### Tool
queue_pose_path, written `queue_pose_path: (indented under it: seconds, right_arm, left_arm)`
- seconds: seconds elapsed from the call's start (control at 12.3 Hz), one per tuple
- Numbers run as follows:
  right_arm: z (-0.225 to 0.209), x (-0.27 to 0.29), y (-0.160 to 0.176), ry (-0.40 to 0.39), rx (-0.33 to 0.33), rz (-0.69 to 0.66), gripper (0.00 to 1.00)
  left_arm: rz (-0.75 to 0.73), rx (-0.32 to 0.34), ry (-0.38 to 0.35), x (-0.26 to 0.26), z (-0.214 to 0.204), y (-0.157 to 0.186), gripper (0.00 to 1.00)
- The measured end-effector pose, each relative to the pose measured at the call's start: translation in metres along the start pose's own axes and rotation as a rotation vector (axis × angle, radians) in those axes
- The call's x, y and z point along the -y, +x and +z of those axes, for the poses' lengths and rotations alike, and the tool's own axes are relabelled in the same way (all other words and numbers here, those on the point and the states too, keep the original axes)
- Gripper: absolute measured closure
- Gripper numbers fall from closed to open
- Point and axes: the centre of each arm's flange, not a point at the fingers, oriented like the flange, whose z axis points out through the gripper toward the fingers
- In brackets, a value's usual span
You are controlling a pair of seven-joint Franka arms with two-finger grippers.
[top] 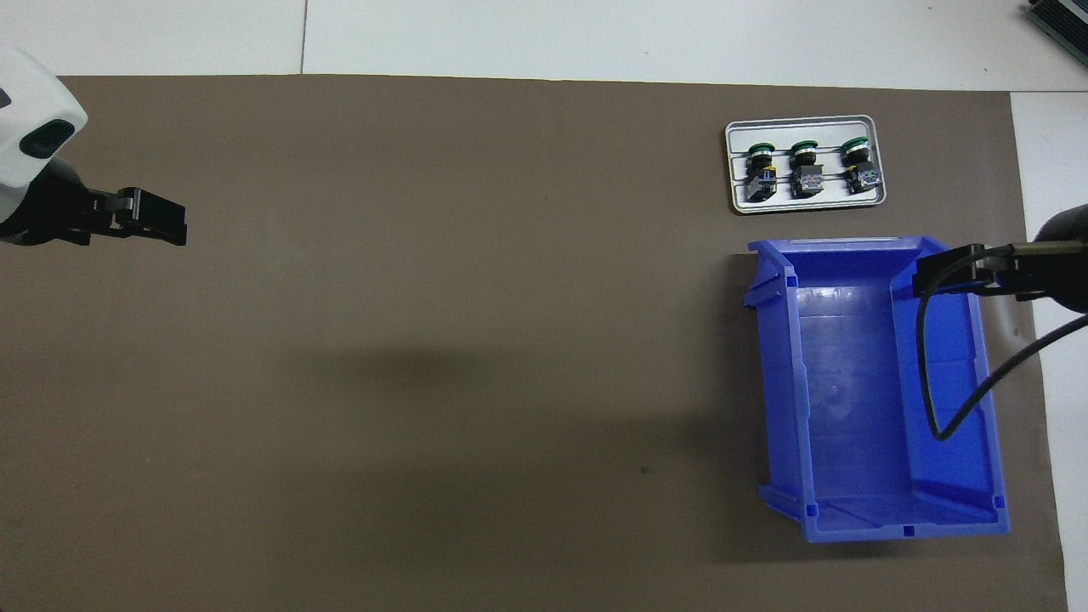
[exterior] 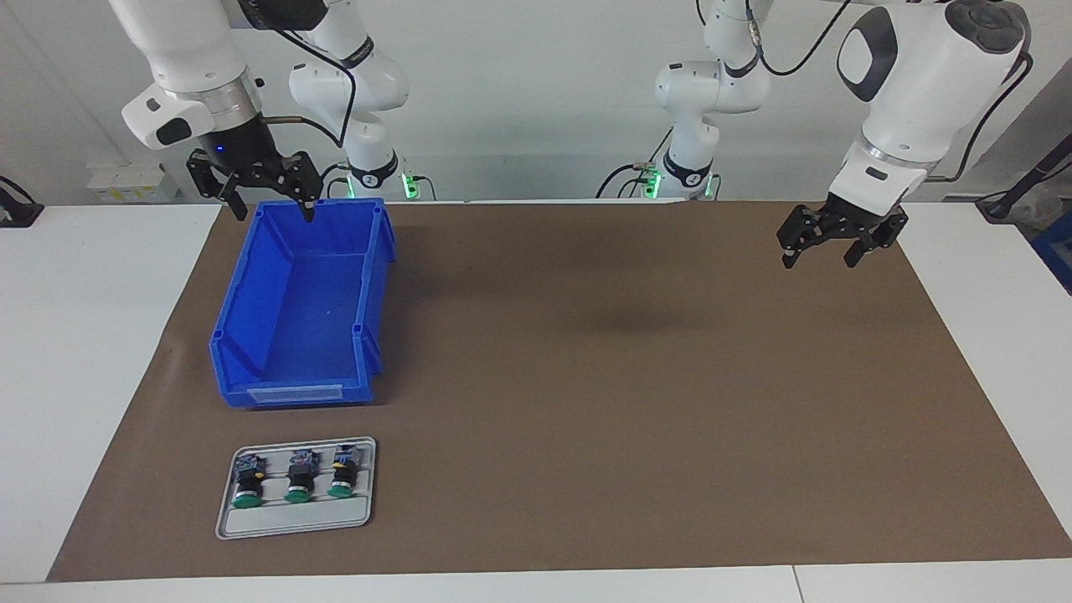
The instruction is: Place and press button with both arms
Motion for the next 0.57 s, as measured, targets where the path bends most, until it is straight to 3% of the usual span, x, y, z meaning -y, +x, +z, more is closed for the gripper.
queue_pose_path:
  seconds: [0.57]
  right_arm:
    - [-0.0011,0.001,-0.0009,0.0,-0.002,-0.002,0.0]
  left_arm:
    - [0.0,0.0,0.0,0.0,0.0,0.0,0.0]
